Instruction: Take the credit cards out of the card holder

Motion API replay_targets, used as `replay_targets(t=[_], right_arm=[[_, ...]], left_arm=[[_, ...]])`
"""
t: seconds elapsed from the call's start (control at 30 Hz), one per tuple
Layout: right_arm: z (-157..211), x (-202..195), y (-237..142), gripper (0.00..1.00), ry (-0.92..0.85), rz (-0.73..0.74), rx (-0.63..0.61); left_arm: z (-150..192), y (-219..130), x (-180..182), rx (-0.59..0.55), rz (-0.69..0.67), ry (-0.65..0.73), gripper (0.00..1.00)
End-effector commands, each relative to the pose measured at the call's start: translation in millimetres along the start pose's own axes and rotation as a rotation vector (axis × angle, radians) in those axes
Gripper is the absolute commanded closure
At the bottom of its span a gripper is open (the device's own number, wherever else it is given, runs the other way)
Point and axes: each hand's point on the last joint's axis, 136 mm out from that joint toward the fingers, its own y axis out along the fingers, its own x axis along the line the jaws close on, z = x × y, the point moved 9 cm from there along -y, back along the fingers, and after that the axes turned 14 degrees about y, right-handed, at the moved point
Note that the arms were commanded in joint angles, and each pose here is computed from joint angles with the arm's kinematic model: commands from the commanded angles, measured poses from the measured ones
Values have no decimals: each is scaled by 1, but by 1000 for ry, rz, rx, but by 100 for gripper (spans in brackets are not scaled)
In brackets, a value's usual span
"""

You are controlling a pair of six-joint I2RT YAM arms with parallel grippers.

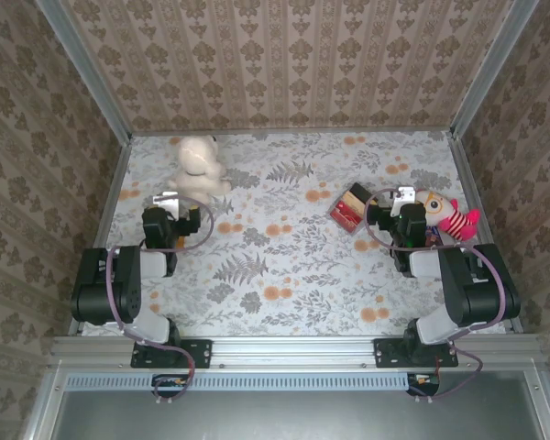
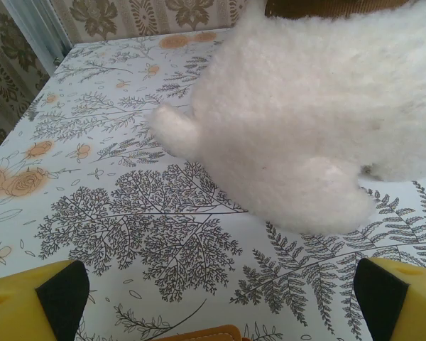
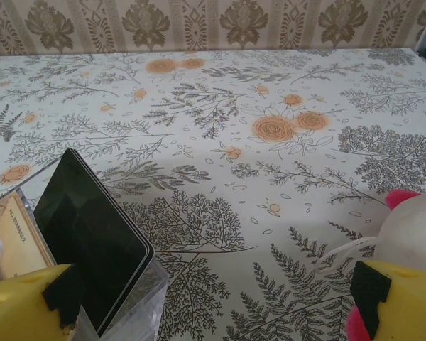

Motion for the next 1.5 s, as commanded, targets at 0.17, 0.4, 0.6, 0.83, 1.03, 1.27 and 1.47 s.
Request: replay_targets(t=[0.17, 0.4, 0.6, 0.83, 1.03, 1.27, 1.47], right_arm=[[-2, 2, 3, 0, 5, -14, 5], [-3, 1, 3, 0, 5, -12, 6], [-3, 1, 4, 0, 6, -12, 6], [-2, 1, 3, 0, 6, -14, 4], [-5, 1, 0, 0, 9, 0, -11], [-43, 5, -25, 0, 54, 70, -15], [-78, 35, -60, 0, 149, 7, 53]], left_arm=[[-6, 2, 1, -15, -6, 5, 0], [-5, 2, 1, -13, -6, 3, 0], [-6, 2, 1, -15, -6, 5, 0], [-6, 1, 1, -18, -8, 5, 0], [-5, -4, 1, -40, -24, 2, 0], [-16, -25, 6, -76, -54, -8, 0], [-40, -51, 9, -48, -37, -43, 0]])
